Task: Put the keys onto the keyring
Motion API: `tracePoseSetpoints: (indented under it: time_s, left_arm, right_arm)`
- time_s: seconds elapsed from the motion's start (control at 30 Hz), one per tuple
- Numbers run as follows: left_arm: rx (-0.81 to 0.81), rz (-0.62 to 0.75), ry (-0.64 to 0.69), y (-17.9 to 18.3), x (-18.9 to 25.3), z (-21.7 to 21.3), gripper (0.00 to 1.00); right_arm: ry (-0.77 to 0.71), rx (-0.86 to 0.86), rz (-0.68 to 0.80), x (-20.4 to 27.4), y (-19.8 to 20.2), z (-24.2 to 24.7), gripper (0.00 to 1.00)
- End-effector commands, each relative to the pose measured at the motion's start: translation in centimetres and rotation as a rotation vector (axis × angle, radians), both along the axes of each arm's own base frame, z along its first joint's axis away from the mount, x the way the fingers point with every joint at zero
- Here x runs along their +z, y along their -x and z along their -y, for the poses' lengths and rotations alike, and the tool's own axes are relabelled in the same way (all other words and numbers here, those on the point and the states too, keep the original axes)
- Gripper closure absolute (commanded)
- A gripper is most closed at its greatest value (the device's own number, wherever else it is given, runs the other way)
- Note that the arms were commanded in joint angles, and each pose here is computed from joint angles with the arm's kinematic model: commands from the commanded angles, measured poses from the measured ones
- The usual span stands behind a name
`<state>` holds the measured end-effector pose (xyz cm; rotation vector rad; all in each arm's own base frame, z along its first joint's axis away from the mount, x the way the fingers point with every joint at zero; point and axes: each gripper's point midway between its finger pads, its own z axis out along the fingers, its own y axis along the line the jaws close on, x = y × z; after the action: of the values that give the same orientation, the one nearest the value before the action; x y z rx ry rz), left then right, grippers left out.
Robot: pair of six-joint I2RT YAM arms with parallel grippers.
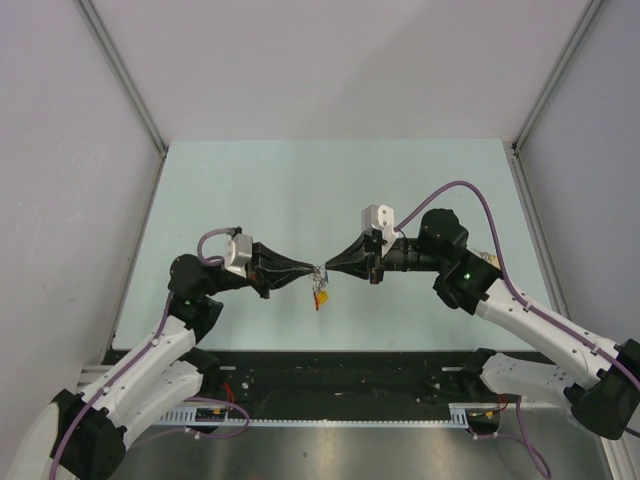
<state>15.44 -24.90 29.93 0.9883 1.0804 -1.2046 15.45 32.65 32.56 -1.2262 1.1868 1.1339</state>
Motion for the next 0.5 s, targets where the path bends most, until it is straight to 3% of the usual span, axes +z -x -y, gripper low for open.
tracePoseSetpoints:
  time_s: [0.0,0.47]
  left_arm:
    - [-0.016,0.064,0.028,0.57,1.16,-0.05,1.0]
    - [-0.022,0.062,0.026,0.71,1.11,-0.05,1.0]
  right_arm:
    - [-0.026,-0.015,0.008,0.81,-0.4,-0.09,1.0]
    - [-0.026,-0.018,0.001,0.71,-0.53,-0.19,1.0]
